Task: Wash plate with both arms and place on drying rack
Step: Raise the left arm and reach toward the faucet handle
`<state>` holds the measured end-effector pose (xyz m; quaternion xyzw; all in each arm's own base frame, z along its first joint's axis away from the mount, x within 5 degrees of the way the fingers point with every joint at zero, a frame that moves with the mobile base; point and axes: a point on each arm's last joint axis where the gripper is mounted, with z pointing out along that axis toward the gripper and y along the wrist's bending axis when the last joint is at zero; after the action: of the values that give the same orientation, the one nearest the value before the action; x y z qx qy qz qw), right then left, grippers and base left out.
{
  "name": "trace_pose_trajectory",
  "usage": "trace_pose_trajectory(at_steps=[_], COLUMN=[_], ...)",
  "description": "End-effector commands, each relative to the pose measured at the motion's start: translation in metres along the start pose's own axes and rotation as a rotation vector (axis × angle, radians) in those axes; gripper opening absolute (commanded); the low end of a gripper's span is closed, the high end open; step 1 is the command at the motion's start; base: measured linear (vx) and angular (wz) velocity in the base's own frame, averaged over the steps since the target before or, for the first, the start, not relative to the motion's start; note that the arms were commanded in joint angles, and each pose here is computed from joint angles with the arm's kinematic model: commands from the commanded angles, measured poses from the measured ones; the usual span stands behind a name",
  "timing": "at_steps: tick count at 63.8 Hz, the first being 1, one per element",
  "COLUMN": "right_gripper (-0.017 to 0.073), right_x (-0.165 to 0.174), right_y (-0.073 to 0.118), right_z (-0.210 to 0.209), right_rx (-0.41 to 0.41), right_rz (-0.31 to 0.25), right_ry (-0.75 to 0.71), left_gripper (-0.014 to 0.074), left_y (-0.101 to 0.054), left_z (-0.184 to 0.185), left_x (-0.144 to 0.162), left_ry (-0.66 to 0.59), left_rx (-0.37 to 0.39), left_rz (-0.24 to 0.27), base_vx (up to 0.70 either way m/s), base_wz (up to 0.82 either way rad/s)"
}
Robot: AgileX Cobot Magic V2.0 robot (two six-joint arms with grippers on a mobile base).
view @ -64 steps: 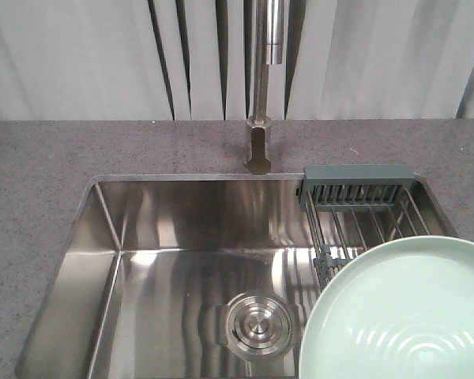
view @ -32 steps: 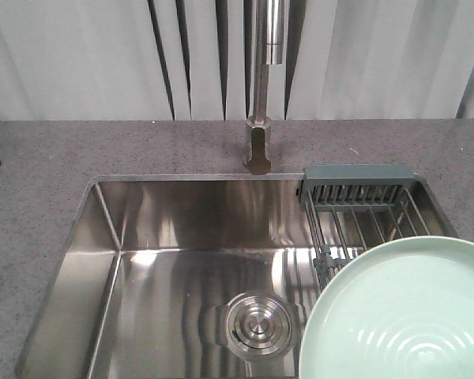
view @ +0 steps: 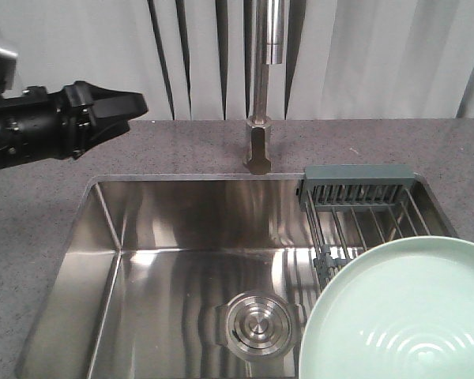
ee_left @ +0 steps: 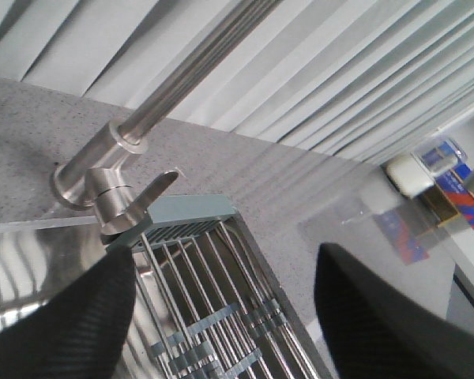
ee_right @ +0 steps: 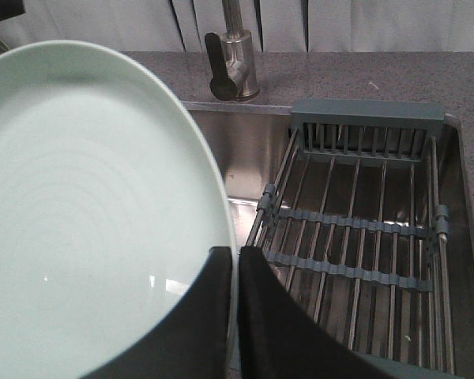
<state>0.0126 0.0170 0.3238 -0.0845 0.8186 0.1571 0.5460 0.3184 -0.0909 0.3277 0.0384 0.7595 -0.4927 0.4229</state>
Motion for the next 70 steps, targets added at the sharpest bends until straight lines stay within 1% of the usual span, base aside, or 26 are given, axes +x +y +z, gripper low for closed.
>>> trace_pose_trajectory(at_steps=[1, 8, 19, 25, 27, 37, 41, 44, 49, 54, 59, 64, 70], right_gripper=[-0.0001, -0.0001, -0.0001, -0.0001, -0.0001, -0.0001, -0.0001, -0.0001, -0.0001, -0.0001, -0.0001, -0.0001, -0.0001], right_x=[-0.014, -0.014, -0.014, -0.014, -0.014, -0.014, -0.014, -0.014, -0.014, -0.014, -0.014, -0.014, -0.014], right_y=[0.001, 0.001, 0.001, 0.001, 0.001, 0.001, 0.001, 0.001, 0.001, 0.001, 0.001, 0.001, 0.001], right_z=[-0.002, -0.002, -0.002, -0.002, -0.002, -0.002, -0.002, -0.002, -0.002, -0.002, -0.002, -0.002, -0.002], right_rx=[0.000, 0.000, 0.000, 0.000, 0.000, 0.000, 0.000, 0.000, 0.000, 0.000, 0.000, 0.000, 0.000], right_rz=[0.001, 0.001, 0.001, 0.001, 0.001, 0.001, 0.001, 0.001, 0.001, 0.001, 0.001, 0.001, 0.001], right_ry=[-0.091, -0.091, -0.091, -0.091, -0.091, -0.091, -0.091, -0.091, -0.091, -0.091, -0.091, -0.091, -0.091], left_gripper=[0.0532, 0.0533, 0.0533, 0.0533, 0.0533, 0.0533, 0.0533, 0.0533, 0.0533, 0.0533, 0.0533, 0.0533, 0.0533], left_y=[-0.020, -0.020, -0.018, -0.019, -0.017, -0.018, -0.017, -0.013, -0.011, -0.010, -0.008, -0.001, 0.002], left_z=[0.019, 0.052, 0.103, 0.124, 0.130, 0.158, 0.167, 0.173, 0.181, 0.187, 0.190, 0.195, 0.199], left_x=[-0.018, -0.026, -0.026, -0.028, -0.027, -0.024, -0.023, -0.023, -0.022, -0.024, -0.024, -0.022, -0.017], left_ry=[-0.042, -0.026, -0.001, 0.006, 0.010, 0.019, 0.021, 0.025, 0.024, 0.015, 0.015, 0.019, 0.035], left_rx=[0.117, 0.139, 0.155, 0.180, 0.183, 0.214, 0.215, 0.216, 0.218, 0.214, 0.218, 0.207, 0.213], left_rz=[0.007, 0.025, 0.043, 0.056, 0.054, 0.062, 0.042, 0.016, 0.004, 0.003, -0.012, -0.028, -0.037], base_vx=[0.00, 0.00, 0.00, 0.00, 0.00, 0.00, 0.00, 0.00, 0.00, 0.00, 0.00, 0.00, 0.00], base_wz=[0.00, 0.00, 0.00, 0.00, 0.00, 0.00, 0.00, 0.00, 0.00, 0.00, 0.00, 0.00, 0.00])
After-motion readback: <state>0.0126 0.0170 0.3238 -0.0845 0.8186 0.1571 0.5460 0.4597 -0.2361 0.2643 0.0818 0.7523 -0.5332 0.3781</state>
